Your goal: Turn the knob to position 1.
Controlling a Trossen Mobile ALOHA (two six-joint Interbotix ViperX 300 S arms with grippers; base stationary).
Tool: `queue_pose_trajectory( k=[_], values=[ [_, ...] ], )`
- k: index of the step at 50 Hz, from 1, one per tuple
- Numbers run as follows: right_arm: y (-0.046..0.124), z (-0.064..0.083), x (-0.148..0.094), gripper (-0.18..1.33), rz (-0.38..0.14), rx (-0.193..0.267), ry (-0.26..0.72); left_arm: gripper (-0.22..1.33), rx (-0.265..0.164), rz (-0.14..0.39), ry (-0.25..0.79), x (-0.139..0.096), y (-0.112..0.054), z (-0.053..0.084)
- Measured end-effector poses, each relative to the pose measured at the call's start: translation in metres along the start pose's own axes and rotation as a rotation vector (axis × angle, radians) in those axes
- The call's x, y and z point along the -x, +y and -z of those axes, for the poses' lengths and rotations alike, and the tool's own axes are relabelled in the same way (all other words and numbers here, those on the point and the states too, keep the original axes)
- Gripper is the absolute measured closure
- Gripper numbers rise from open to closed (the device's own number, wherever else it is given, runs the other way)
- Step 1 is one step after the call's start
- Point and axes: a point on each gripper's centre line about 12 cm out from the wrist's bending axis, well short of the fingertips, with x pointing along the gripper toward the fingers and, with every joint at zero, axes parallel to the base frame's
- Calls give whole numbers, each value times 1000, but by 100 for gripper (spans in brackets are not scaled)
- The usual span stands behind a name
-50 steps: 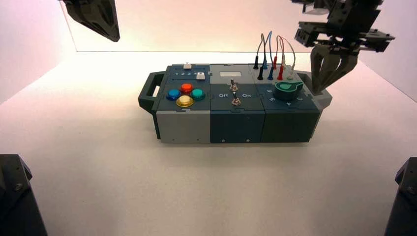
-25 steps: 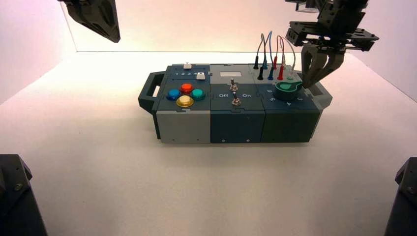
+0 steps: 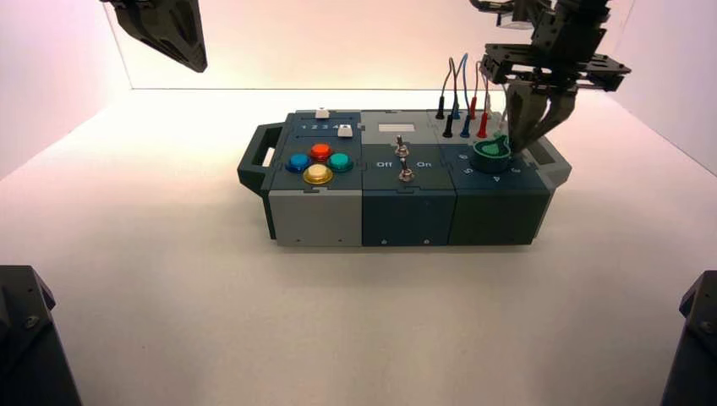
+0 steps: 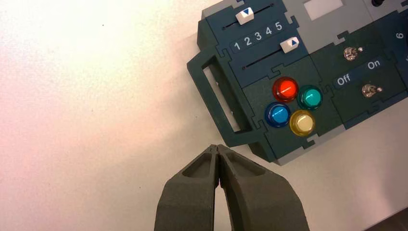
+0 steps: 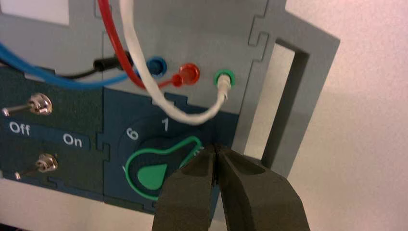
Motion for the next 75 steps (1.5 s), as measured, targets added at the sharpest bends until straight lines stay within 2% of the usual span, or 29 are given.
queue_pose_trajectory(
  k=[10,28,51,75],
  values=[
    [3,-11,0,129,-2,7,-12,127,-2,0,-2,0,0,0],
    [6,-20,2,129,-5,10,-22,127,-7,-1,0,0,0,0],
    [18,-25,-2,129,-24,25,-6,127,-13,-1,0,0,0,0],
    [19,-25,-2,129,-27,24,2,127,-15,-1,0,0,0,0]
  ],
)
